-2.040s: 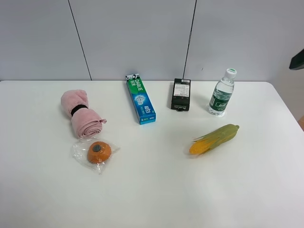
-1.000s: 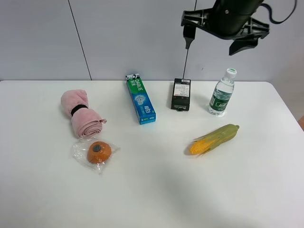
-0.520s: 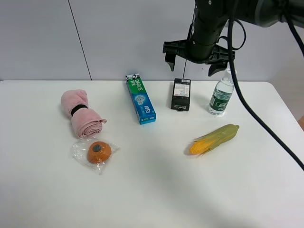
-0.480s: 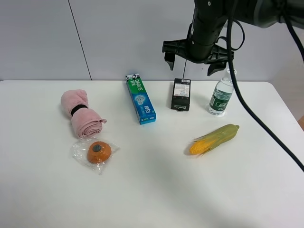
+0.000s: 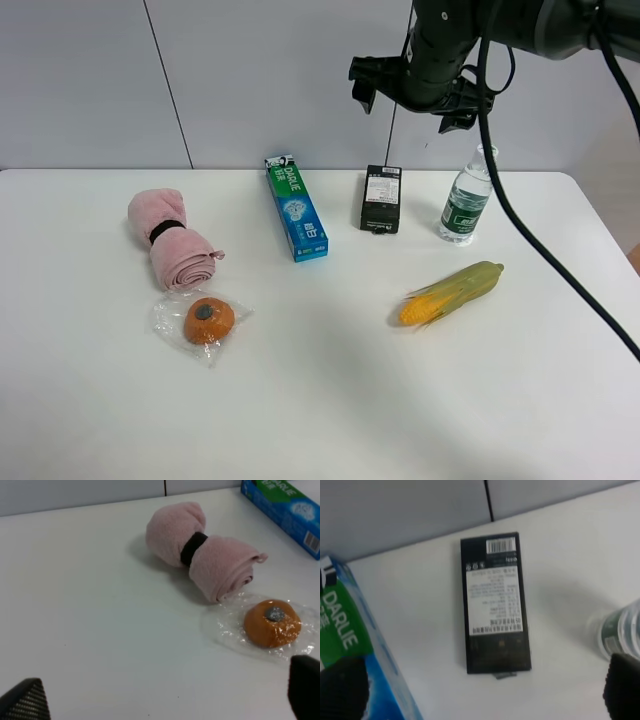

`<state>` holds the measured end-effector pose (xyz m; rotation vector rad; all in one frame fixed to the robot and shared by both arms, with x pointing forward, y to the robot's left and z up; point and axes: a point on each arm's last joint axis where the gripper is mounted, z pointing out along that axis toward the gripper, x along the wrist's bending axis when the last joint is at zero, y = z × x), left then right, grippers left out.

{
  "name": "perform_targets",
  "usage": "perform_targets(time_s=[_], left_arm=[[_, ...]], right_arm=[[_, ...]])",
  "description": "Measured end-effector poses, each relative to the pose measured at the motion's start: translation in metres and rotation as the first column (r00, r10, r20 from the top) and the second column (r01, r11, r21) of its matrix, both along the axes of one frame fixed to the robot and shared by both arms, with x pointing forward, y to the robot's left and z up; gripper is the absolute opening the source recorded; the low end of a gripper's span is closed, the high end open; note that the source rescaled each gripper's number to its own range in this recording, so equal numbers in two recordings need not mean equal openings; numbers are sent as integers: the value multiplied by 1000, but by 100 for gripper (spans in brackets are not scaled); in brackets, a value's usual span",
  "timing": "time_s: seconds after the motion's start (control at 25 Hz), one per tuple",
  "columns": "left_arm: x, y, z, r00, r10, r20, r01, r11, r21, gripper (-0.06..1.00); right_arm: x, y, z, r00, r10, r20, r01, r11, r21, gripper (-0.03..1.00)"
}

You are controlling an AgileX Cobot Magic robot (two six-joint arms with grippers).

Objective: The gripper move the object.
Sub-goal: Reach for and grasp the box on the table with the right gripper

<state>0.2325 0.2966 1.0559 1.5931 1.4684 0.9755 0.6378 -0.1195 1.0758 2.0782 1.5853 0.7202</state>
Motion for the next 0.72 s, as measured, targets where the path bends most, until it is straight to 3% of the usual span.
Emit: perform_targets(time_s=[0.28,0.72], left_arm=[[0,0,0,1000,0,0,0,1000,-1,100],[0,0,0,1000,0,0,0,1000,-1,100]], right_arm=[[23,-15,-26,999,-35,-10,35,999,20,82],[46,-4,-96,996,-8,-87,8,1000,-1,82]])
